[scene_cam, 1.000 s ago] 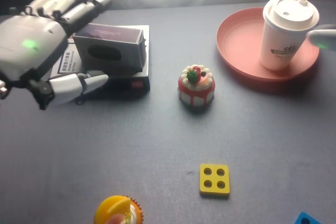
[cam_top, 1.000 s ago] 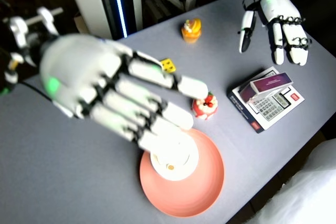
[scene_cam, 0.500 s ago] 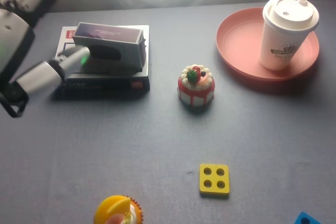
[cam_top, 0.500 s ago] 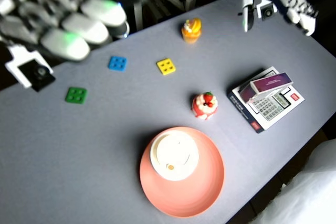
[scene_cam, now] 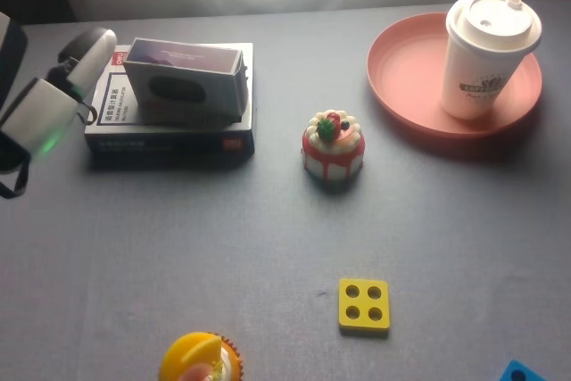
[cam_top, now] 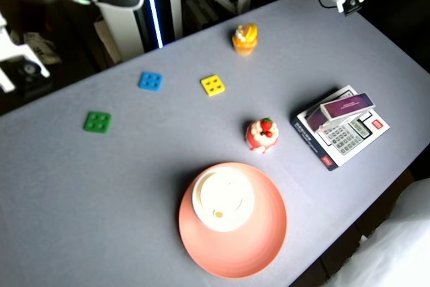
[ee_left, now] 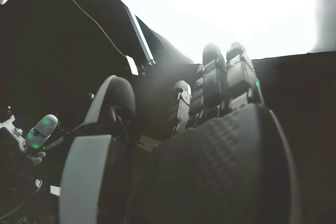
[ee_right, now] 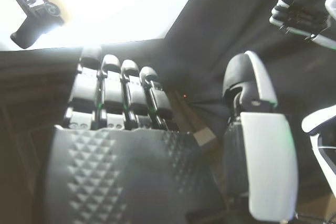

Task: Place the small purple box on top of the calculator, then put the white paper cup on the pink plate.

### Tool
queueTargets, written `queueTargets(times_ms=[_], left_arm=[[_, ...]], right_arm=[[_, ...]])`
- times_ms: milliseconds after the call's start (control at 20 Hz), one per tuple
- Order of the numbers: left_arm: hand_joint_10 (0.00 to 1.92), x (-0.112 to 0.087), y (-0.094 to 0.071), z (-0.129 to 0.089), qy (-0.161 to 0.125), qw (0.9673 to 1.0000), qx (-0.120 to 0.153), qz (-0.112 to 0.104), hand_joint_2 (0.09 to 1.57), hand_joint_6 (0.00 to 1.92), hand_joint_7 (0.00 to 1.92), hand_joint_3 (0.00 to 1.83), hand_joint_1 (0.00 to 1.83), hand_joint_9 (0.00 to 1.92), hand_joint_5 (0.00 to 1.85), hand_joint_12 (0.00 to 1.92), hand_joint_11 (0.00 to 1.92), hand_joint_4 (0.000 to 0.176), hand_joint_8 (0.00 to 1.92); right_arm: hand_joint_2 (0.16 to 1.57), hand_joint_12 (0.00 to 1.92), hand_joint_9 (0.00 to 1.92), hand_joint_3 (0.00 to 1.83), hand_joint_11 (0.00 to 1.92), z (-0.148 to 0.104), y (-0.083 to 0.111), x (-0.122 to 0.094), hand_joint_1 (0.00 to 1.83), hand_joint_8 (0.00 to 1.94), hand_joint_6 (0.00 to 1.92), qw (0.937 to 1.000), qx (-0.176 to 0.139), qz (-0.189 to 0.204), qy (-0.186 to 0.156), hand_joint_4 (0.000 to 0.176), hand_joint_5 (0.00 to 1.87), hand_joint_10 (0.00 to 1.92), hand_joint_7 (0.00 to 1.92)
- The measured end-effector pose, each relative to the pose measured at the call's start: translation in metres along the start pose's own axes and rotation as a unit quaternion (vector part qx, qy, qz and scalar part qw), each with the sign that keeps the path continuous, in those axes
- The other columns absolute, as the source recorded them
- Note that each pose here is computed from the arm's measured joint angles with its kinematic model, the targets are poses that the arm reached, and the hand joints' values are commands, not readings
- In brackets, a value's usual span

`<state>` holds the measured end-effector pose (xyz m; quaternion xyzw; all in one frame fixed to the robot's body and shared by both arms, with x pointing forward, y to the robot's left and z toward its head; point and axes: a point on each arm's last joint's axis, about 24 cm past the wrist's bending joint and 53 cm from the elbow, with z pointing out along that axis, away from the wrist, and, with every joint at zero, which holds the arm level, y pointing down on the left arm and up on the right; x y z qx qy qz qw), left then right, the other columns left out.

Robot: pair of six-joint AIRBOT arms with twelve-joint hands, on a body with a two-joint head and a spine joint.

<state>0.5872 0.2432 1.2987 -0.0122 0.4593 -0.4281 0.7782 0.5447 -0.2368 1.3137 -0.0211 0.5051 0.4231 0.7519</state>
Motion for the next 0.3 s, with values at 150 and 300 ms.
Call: queueTargets(times_ms=[150, 300], left_arm=[[0.07, -0.005, -0.027, 0.008, -0.003, 0.9988, 0.047, 0.015, 1.48, 1.81, 0.25, 0.00, 0.57, 0.17, 0.35, 0.34, 0.00, 0.175, 0.05], [0.12, -0.021, -0.039, 0.015, -0.025, 0.9969, 0.070, 0.024, 1.50, 1.91, 0.39, 0.00, 0.52, 0.26, 0.33, 0.57, 0.00, 0.176, 0.09]], right_arm=[[1.39, 0.59, 0.31, 0.00, 0.00, 0.006, 0.017, -0.005, 0.31, 0.00, 0.51, 0.9995, -0.026, -0.008, -0.015, 0.141, 0.11, 0.01, 0.34], [1.39, 1.15, 0.64, 0.00, 0.00, 0.010, 0.031, -0.016, 0.93, 1.24, 1.68, 0.9981, -0.049, -0.008, -0.036, 0.050, 0.52, 0.18, 0.59]])
